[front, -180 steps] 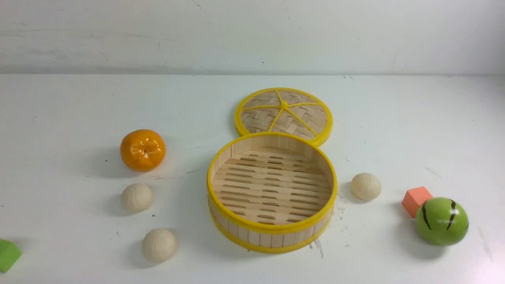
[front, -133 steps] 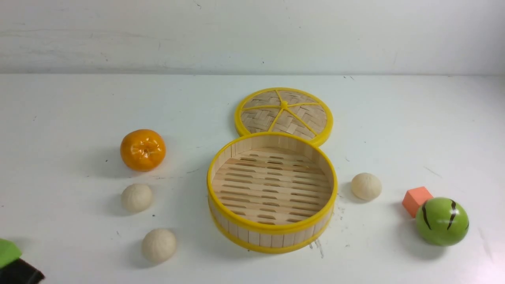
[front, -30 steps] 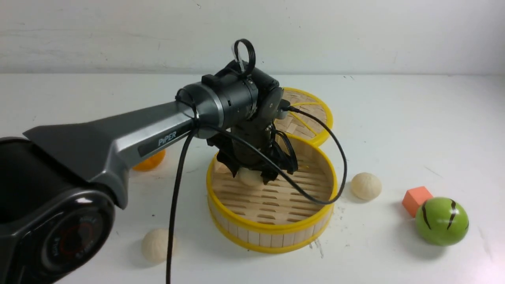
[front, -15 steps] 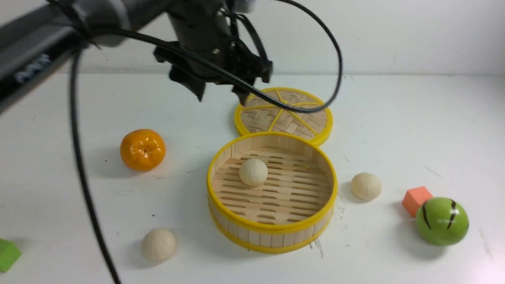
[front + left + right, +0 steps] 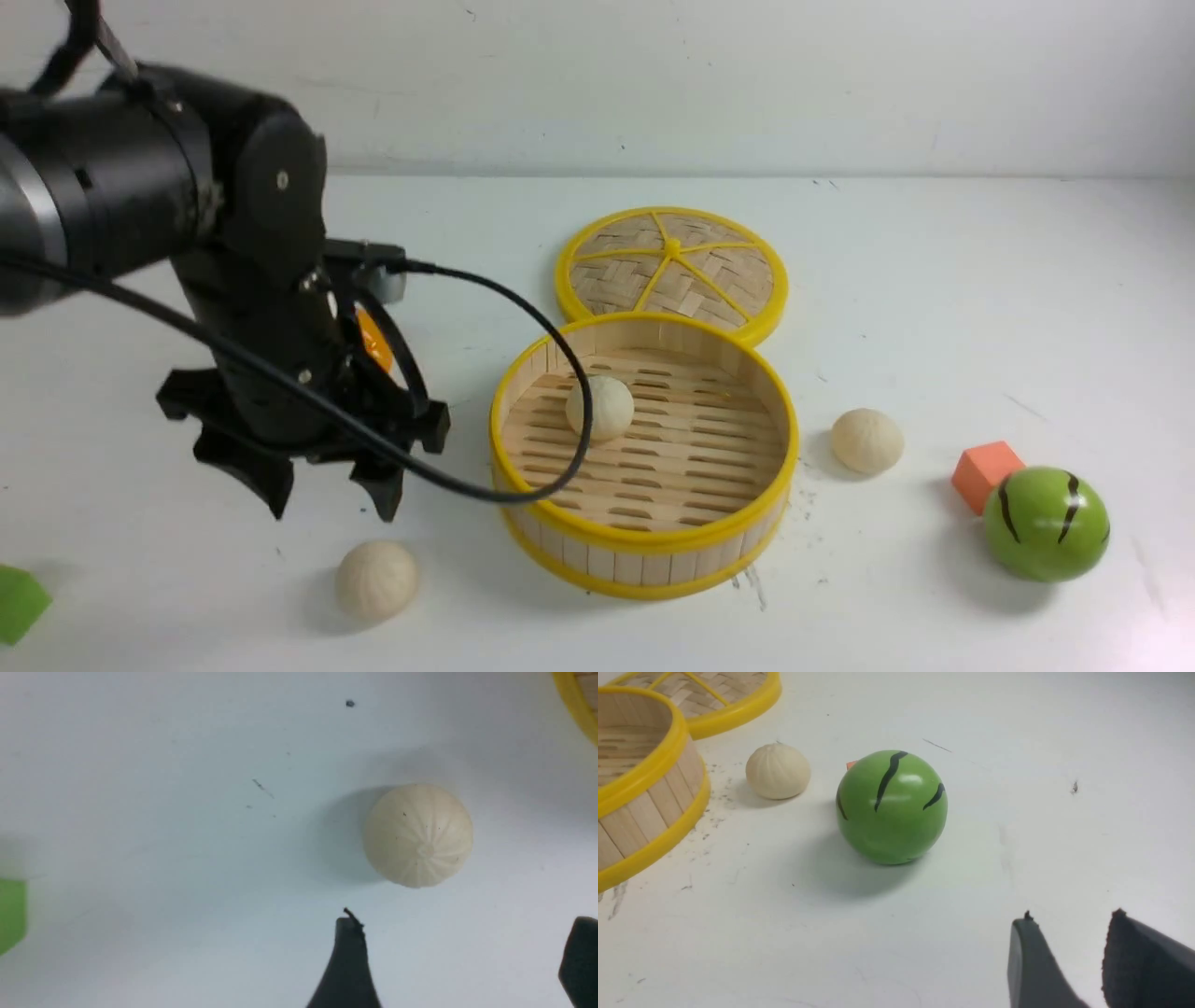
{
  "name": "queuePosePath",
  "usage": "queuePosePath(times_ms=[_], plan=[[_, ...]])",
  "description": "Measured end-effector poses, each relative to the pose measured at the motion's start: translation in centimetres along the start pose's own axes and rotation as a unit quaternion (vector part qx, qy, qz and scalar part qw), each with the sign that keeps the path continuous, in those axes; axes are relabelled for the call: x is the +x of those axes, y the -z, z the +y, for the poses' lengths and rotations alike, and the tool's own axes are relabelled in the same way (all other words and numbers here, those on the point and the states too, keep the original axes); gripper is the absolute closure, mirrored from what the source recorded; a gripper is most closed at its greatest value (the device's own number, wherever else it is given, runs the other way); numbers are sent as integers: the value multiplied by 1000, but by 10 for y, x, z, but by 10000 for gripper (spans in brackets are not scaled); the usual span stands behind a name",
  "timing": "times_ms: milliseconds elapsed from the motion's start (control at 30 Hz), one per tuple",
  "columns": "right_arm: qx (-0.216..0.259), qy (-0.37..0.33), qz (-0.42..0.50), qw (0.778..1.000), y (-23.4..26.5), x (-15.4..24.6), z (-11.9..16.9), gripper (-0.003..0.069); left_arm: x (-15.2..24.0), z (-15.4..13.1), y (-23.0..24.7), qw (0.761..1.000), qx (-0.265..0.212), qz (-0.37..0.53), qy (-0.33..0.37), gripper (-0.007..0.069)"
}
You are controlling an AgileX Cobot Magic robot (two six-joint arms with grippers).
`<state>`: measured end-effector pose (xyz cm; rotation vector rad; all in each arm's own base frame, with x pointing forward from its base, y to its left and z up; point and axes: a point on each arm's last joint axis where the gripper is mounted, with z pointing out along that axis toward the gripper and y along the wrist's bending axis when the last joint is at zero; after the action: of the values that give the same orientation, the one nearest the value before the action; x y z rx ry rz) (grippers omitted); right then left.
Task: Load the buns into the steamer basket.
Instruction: Use the left arm to grab a steamed stuffed bun, then use the left arm to put the steamed stuffed bun into the steamer
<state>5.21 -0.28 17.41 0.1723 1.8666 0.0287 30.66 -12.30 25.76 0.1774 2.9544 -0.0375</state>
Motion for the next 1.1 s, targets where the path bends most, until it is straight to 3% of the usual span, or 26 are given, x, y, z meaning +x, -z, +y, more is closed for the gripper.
queuePosePath(times_ms=[233,367,500,600,733,867,967,1100], plan=[[0,0,0,1000,0,0,0,421,2,-2,-57,1000,4,3,-1,76],[0,0,0,1000,0,0,0,421,1,-4,-80,1000,-1,25,-2,158],[0,0,0,1000,0,0,0,421,-3,-5,-78,999,-3,37,-2,453],[0,0,0,1000,0,0,0,420,-16,-8,-53,999,0,29,-16,611],[0,0,0,1000,0,0,0,420,-37,-18,-6,999,17,-14,-28,627],[0,0,0,1000,0,0,0,420,-51,-55,55,992,52,-85,-74,627],[0,0,0,1000,0,0,0,420,-53,-83,68,986,76,-105,-103,627],[0,0,0,1000,0,0,0,420,-56,-111,45,985,80,-82,-128,624]])
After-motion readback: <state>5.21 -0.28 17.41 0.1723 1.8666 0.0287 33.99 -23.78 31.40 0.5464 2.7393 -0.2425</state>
